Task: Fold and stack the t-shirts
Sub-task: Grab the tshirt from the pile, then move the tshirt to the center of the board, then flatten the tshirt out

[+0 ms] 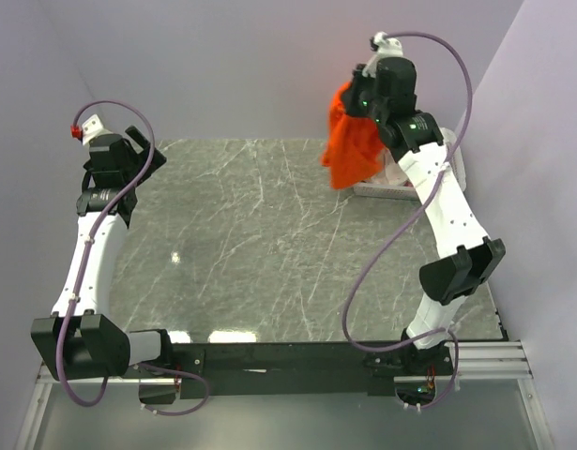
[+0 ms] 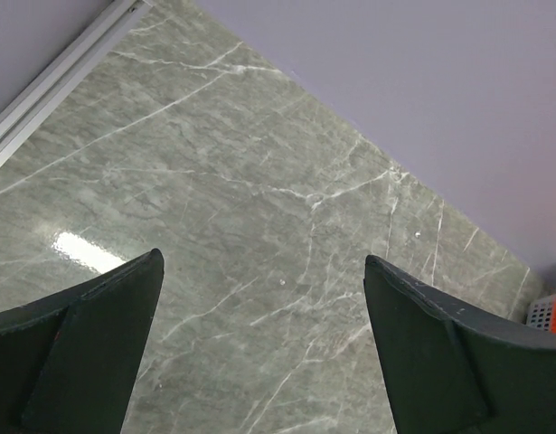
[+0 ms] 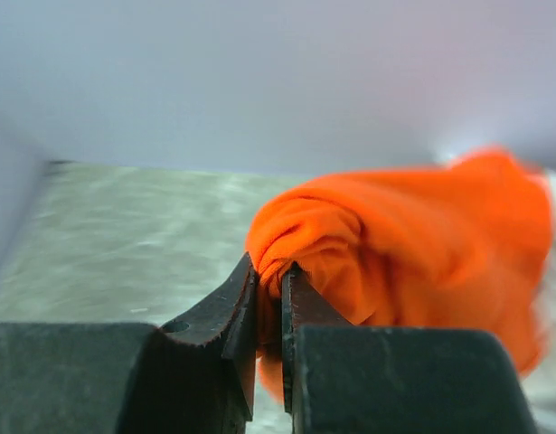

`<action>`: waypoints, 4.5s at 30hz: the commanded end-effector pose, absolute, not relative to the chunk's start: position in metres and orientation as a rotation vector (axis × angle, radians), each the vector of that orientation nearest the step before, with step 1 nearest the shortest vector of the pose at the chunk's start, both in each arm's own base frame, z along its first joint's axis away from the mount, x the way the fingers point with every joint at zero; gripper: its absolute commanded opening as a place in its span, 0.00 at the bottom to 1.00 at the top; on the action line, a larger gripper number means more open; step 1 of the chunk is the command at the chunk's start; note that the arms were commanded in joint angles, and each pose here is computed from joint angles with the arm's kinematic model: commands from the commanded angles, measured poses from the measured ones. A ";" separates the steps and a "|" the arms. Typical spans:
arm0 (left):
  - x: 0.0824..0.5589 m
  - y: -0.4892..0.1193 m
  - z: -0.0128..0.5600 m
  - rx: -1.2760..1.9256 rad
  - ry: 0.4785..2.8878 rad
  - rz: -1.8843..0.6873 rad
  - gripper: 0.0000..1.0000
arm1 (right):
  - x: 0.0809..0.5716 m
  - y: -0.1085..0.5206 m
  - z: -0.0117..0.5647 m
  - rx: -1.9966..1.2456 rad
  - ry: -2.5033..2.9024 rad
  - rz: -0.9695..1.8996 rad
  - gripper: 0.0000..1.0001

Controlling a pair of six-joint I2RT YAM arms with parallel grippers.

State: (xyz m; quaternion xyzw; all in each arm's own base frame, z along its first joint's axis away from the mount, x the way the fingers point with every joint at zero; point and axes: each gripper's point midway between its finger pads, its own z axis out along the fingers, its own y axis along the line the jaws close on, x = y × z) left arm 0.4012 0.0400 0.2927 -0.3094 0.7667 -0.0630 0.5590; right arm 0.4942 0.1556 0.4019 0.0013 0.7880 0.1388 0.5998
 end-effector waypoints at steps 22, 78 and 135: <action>0.409 0.039 0.285 -0.726 1.831 -0.107 0.96 | 0.426 0.187 0.241 -0.113 2.211 0.239 0.82; 0.470 -0.026 0.032 -0.765 2.446 -0.222 0.33 | 0.404 0.190 0.178 -0.195 2.324 0.274 0.76; 0.455 0.054 0.251 -0.600 2.011 -0.180 0.00 | 0.365 0.189 0.152 0.005 2.509 0.089 0.00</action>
